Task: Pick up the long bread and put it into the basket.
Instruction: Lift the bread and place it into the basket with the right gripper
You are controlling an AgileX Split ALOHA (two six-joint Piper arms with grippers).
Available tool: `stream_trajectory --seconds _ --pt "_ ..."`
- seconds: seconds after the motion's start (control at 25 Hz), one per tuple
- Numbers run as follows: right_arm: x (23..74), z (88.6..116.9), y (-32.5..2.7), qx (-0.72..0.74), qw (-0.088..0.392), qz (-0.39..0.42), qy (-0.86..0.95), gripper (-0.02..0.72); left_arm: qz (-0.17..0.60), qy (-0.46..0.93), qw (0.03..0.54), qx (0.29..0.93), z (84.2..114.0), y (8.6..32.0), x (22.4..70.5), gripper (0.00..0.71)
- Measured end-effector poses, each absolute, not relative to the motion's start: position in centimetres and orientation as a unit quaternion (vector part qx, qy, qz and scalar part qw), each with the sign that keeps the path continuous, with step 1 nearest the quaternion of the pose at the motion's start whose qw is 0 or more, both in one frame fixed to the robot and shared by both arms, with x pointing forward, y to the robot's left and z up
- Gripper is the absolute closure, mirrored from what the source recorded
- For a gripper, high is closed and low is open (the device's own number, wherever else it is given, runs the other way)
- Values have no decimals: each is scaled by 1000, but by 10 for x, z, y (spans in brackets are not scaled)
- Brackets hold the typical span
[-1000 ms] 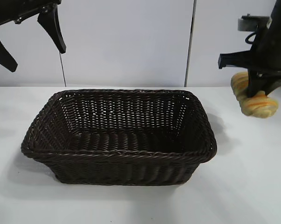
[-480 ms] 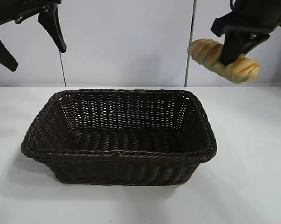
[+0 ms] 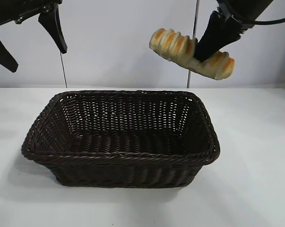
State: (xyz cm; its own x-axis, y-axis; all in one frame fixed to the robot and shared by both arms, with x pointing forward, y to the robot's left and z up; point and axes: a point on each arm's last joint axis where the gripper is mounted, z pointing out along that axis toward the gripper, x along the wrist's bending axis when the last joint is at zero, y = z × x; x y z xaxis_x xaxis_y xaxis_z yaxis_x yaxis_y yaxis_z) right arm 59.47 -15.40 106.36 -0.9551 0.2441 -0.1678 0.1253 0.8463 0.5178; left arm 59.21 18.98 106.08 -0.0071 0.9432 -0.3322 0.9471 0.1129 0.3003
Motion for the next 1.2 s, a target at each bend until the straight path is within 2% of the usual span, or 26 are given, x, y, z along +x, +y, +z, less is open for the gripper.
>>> stream_trajectory --seconds 0.44,0.68,0.88,1.2 --pt "595 1006 -94 36 78 226 970 620 -4 710 230 666 1061 190 592 52" --pt "606 977 -88 46 81 217 972 620 -4 710 230 666 1061 190 592 52" --pt "611 956 -85 58 65 214 973 620 -4 710 230 666 1061 190 592 52" --pt "613 936 -84 64 45 205 976 620 -4 710 230 666 1061 190 592 52"
